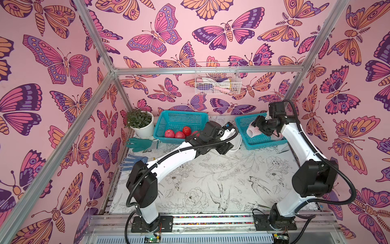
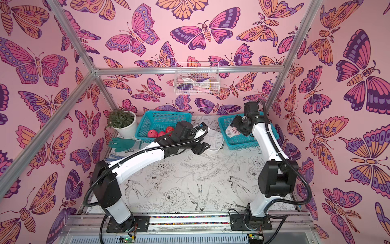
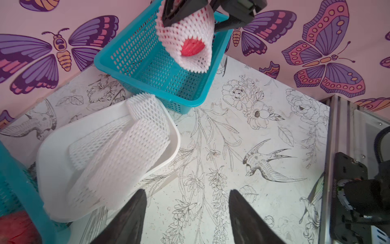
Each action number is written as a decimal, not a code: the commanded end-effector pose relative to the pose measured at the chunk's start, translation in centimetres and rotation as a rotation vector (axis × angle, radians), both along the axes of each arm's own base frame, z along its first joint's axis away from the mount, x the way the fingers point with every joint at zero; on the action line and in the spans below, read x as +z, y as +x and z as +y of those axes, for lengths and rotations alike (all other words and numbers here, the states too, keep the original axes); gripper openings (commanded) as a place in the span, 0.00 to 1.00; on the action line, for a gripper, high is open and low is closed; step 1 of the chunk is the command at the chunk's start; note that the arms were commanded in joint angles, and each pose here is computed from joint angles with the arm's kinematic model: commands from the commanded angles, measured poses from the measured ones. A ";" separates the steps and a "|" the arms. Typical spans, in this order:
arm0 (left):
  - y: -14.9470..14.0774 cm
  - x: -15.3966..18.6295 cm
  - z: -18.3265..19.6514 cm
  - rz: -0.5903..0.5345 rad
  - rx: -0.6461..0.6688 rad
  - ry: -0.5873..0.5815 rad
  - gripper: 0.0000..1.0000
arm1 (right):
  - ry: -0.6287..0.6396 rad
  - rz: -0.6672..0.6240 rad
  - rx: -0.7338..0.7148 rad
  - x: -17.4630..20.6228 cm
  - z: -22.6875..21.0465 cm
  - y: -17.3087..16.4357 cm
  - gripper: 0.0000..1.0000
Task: Remove foam nets from apples
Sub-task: Pick up the apple from the basket, then place the apple at the center of the board, then remove the foam net from the apple.
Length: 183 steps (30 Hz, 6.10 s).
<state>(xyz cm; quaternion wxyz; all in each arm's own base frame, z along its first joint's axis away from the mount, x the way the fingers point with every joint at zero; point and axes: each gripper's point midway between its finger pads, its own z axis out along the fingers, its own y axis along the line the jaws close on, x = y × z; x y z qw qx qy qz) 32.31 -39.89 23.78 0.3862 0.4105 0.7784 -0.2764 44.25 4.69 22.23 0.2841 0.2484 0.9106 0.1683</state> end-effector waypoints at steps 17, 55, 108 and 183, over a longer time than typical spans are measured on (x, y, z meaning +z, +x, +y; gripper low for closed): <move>-3.7 -0.1 -0.9 0.082 0.013 -0.230 0.44 | 0.120 -0.006 0.086 -0.9 8.4 -9.1 0.53; -7.3 -5.0 1.4 0.179 -0.065 -0.081 0.00 | 0.288 0.111 0.129 -6.2 14.3 -13.9 0.54; -2.5 -11.5 9.7 0.668 0.251 -0.061 0.00 | 0.086 -0.080 0.610 -8.6 13.7 -12.5 0.94; -1.2 -4.4 13.2 0.457 0.336 -0.134 0.70 | -0.231 -0.532 1.155 -5.8 24.6 -12.3 0.00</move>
